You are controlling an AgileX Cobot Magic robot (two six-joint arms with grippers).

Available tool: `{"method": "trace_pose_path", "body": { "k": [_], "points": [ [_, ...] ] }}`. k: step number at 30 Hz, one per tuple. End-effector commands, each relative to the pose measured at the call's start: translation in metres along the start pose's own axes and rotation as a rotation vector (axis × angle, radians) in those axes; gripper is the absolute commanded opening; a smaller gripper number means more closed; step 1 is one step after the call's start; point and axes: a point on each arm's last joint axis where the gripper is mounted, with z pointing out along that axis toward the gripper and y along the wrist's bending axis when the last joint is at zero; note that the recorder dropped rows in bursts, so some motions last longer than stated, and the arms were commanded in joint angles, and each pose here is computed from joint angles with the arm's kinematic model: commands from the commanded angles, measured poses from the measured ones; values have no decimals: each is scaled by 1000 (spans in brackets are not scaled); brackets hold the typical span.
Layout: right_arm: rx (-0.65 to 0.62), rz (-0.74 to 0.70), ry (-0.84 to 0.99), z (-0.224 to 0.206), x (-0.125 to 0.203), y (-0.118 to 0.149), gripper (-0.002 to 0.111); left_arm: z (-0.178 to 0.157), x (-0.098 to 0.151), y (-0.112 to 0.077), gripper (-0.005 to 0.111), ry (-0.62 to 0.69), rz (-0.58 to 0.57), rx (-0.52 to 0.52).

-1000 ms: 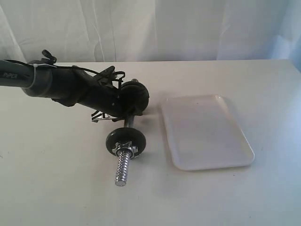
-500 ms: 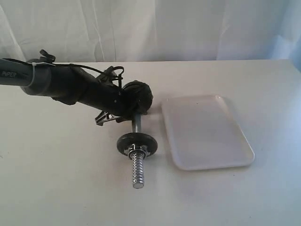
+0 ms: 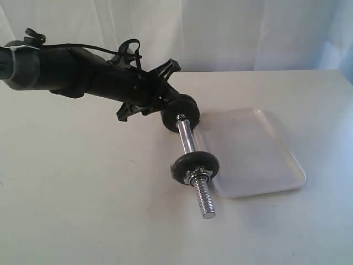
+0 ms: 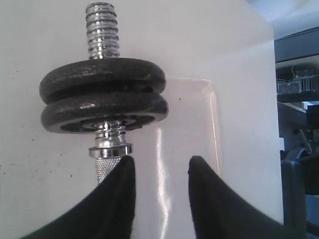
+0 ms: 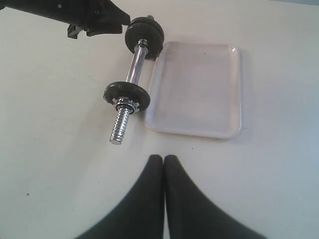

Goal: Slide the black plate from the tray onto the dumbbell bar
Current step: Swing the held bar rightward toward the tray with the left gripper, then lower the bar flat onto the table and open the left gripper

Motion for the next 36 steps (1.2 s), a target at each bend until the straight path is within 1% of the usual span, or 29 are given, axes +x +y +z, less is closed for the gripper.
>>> {"method": "trace_pose_path", "body": {
  "k": [1, 3, 4, 7, 9, 11, 13, 14, 17, 20, 23, 30, 36],
  "points": [
    [7, -8, -7, 0, 0, -1, 0, -1, 4, -3, 21, 29, 8, 10],
    [7, -8, -7, 0, 0, -1, 0, -1, 4, -2, 3, 30, 15, 7],
    [7, -8, -7, 0, 0, -1, 0, -1, 4, -2, 0, 29, 26, 3],
    [7, -8, -7, 0, 0, -1, 0, -2, 3, -1, 0, 21, 60, -13],
    [8, -8, -6, 0, 0, -1, 0, -2, 4, 3, 0, 38, 132, -46],
    [11, -9, -6, 0, 0, -1, 0, -2, 8, 9, 0, 77, 183, -96],
    [23, -14, -5, 0, 0, -2, 0, -3, 11, 15, 0, 102, 178, -140],
    [22, -15, -5, 0, 0, -2, 0, -3, 13, 20, 0, 112, 197, -174],
    [9, -26, -3, 0, 0, -2, 0, -3, 15, 29, 0, 114, 165, -234],
    [0, -38, -1, 0, 1, -1, 0, -2, 16, 30, 0, 117, 163, -237],
    [22, -43, 1, 0, 1, -4, 0, 0, 18, 32, 0, 127, 155, -238],
    [29, -43, 0, -1, 1, -4, 0, 16, 27, 49, 0, 184, 111, -270],
    [29, -43, 0, -1, 1, -4, 0, 19, 28, 52, 0, 188, 110, -274]
  ]
}}
